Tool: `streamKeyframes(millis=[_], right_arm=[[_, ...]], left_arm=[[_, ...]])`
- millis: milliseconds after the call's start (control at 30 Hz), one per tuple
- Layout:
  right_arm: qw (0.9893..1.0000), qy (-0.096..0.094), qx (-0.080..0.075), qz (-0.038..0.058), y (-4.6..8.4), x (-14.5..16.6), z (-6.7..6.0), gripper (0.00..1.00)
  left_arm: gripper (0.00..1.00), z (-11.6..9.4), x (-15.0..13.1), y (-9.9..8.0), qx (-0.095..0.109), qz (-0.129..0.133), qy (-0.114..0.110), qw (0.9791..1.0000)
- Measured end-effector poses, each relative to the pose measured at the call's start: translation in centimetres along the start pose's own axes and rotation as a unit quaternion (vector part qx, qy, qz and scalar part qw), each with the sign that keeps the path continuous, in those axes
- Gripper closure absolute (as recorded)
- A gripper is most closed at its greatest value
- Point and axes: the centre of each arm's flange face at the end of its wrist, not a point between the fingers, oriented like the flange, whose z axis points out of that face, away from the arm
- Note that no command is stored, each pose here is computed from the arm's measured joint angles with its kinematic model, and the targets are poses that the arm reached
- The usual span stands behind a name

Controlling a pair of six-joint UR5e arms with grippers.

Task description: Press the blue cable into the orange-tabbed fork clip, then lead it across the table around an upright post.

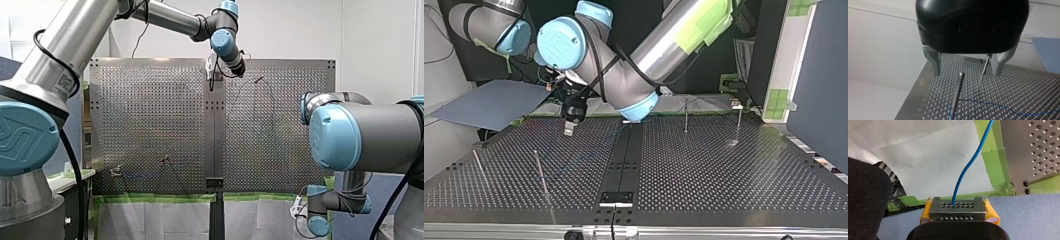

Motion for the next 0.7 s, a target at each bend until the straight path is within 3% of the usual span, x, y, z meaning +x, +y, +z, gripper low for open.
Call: streamKeyframes(millis=[333, 700], right_arm=[[1.0000, 0.000, 0.000, 0.0000, -0.01, -0.03, -0.01, 1.00], [1.0000, -0.001, 0.001, -0.0004, -0.11, -0.16, -0.07, 1.00]], left_arm=[[0.00, -0.40, -0.08, 0.36, -0.038, -0.003, -0.007, 0.9992], [0.00, -0.84, -0.15, 0.80, -0.081, -0.004, -0.015, 0.9966]])
